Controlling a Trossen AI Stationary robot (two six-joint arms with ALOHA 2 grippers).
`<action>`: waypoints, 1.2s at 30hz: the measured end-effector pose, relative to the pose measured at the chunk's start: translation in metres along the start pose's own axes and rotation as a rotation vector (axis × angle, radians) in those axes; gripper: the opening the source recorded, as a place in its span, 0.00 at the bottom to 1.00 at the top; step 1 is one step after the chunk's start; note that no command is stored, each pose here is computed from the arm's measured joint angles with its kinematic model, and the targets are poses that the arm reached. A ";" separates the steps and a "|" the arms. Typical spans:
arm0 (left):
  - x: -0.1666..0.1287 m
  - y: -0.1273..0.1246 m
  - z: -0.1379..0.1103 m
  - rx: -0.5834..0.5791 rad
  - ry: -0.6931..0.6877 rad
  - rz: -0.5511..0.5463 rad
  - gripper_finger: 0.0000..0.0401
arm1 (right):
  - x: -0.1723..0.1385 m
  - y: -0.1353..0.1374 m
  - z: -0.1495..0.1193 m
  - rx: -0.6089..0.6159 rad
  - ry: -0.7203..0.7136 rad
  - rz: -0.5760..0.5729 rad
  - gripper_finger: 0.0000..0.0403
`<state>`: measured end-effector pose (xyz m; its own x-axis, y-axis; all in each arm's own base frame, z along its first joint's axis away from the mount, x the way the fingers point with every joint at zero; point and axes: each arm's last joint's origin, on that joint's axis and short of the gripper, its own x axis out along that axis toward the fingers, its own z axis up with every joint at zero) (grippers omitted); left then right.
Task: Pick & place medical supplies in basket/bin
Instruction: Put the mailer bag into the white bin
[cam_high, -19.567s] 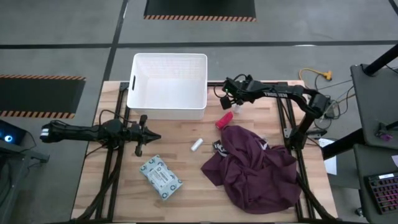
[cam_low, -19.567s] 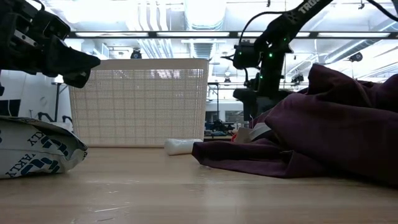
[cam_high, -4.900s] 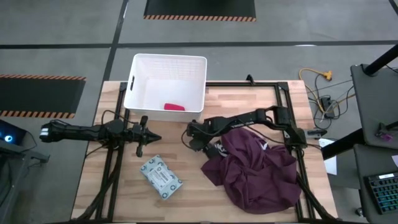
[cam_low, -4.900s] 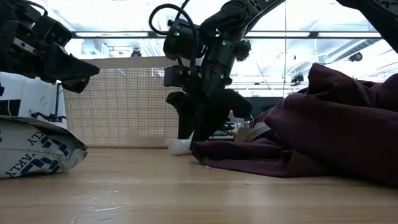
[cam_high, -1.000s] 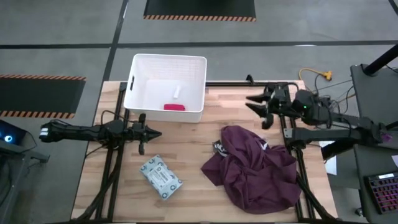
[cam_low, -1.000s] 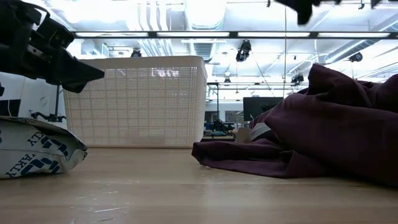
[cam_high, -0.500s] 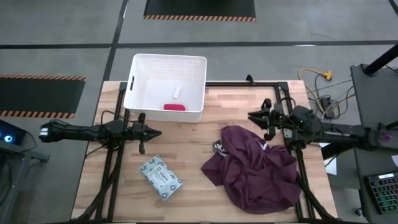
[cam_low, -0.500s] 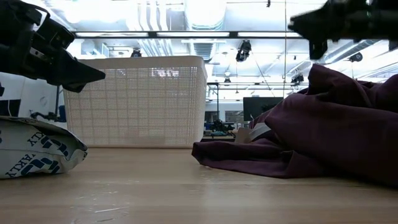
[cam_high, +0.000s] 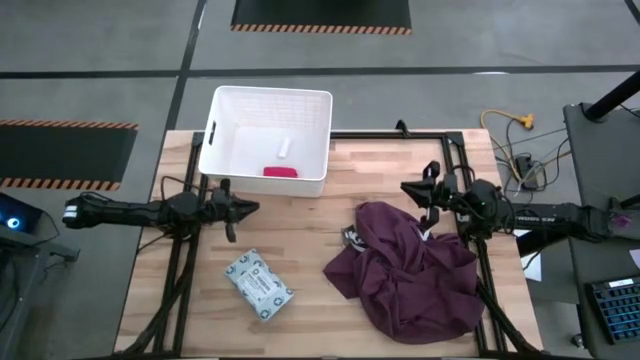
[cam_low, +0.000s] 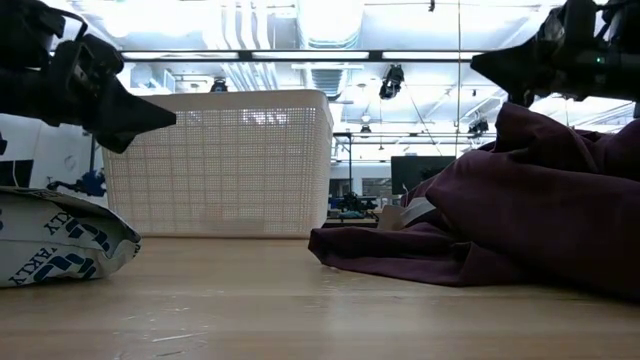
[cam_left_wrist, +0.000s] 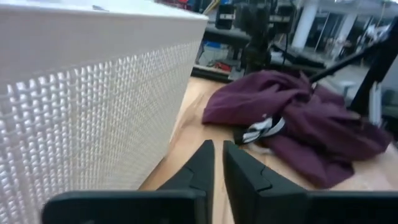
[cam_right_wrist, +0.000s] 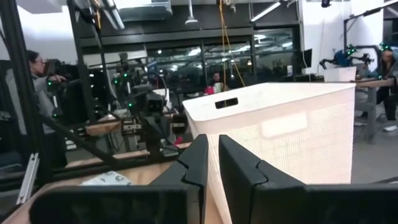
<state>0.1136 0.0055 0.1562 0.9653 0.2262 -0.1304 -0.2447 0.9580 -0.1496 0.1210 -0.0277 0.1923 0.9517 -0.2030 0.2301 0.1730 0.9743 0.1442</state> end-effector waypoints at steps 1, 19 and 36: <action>0.000 0.000 0.001 -0.015 -0.009 -0.004 0.07 | 0.000 0.000 0.001 0.000 -0.004 -0.002 0.08; -0.008 -0.013 0.062 -0.339 -0.129 -0.161 0.60 | 0.001 -0.002 0.000 -0.006 0.013 -0.061 0.08; 0.021 -0.046 0.160 -0.350 0.415 -0.224 0.60 | 0.001 -0.003 -0.001 0.011 0.025 -0.081 0.08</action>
<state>0.1591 -0.0055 0.3170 0.8978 -0.1309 -0.4206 -0.1222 0.8434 -0.5233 0.1218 -0.0302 0.1909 0.9407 -0.2786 0.1936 0.2470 0.9536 0.1723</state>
